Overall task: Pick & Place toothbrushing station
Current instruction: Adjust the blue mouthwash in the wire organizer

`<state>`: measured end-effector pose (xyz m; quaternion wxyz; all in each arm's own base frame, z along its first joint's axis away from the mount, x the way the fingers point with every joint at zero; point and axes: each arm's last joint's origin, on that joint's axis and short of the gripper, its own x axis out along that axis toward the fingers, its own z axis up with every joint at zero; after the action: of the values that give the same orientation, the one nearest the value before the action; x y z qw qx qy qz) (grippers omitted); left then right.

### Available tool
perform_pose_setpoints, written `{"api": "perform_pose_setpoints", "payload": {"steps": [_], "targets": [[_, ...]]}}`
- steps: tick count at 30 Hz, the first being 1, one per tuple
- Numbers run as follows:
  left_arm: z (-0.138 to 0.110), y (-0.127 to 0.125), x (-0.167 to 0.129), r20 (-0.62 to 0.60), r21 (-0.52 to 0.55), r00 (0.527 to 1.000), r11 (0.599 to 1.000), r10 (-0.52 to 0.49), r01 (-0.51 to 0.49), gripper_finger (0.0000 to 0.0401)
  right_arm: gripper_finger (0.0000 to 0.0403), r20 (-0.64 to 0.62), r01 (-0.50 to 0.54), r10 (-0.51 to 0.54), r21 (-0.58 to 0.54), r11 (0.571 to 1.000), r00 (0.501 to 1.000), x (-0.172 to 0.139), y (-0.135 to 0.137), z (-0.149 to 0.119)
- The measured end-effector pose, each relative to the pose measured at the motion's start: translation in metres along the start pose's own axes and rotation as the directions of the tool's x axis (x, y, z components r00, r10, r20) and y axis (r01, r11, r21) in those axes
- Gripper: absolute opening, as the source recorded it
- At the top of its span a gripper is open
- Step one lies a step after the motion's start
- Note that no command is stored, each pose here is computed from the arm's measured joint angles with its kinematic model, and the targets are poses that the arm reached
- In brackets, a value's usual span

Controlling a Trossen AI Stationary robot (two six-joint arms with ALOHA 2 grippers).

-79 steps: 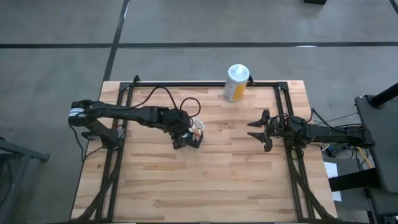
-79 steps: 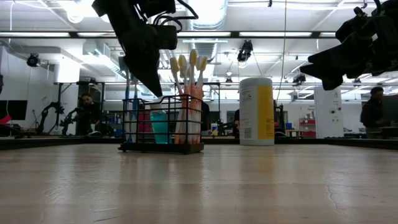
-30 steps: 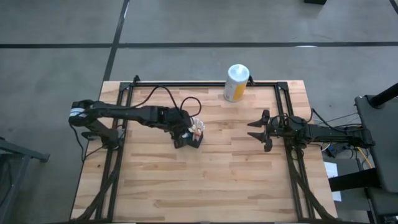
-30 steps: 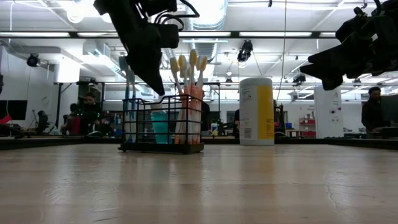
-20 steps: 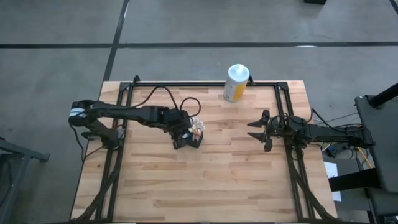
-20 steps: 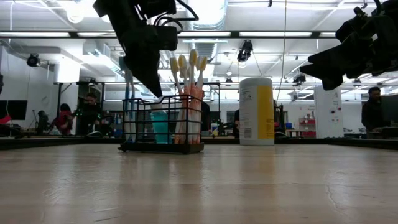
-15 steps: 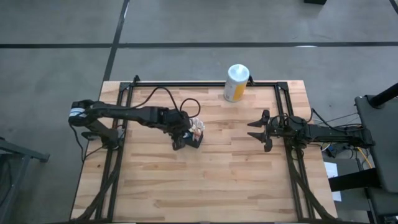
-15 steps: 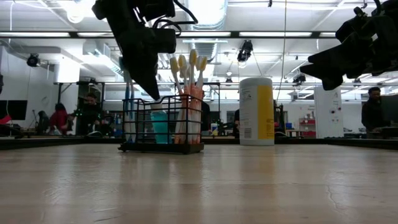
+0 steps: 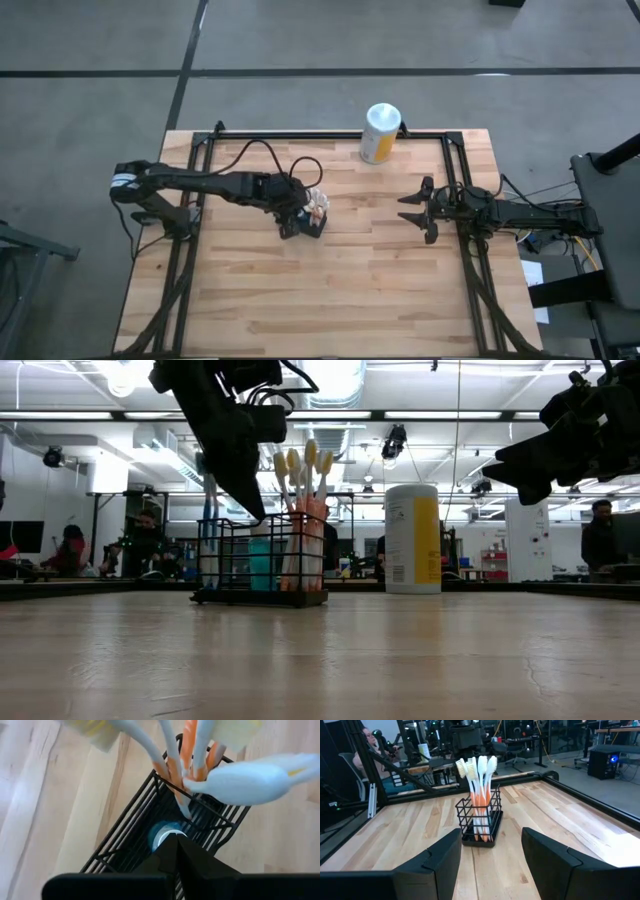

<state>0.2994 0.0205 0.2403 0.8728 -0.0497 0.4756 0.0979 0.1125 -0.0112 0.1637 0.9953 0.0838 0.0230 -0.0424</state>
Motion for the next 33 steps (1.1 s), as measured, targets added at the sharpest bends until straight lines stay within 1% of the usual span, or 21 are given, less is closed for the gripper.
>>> {"api": "perform_pose_setpoints", "payload": {"steps": [8, 19, 24, 33], "targets": [[0.0019, 0.001, 0.0003, 0.026, 0.027, 0.999, 0.999, 0.042, -0.042, 0.0009, 0.0203, 0.0, 0.0, 0.0, 0.0, 1.0, 1.0, 0.0, 0.0, 0.0], [0.0035, 0.0014, 0.0007, 0.045, 0.026, 0.997, 0.998, 0.062, -0.064, 0.0011, 0.0203, 0.0, 0.0, 0.0, 0.0, 1.0, 1.0, 0.0, 0.0, 0.0], [0.0058, 0.0023, 0.0006, 0.071, 0.042, 0.992, 0.994, 0.1, -0.104, 0.0009, 0.0203, 0.0, 0.0, 0.0, 0.0, 1.0, 1.0, 0.0, 0.0, 0.0], [0.0073, 0.0023, 0.0005, 0.087, 0.039, 0.991, 0.993, 0.105, -0.109, 0.001, 0.0203, 0.0, 0.0, 0.0, 0.0, 1.0, 1.0, 0.0, 0.0, -0.0001]]}}
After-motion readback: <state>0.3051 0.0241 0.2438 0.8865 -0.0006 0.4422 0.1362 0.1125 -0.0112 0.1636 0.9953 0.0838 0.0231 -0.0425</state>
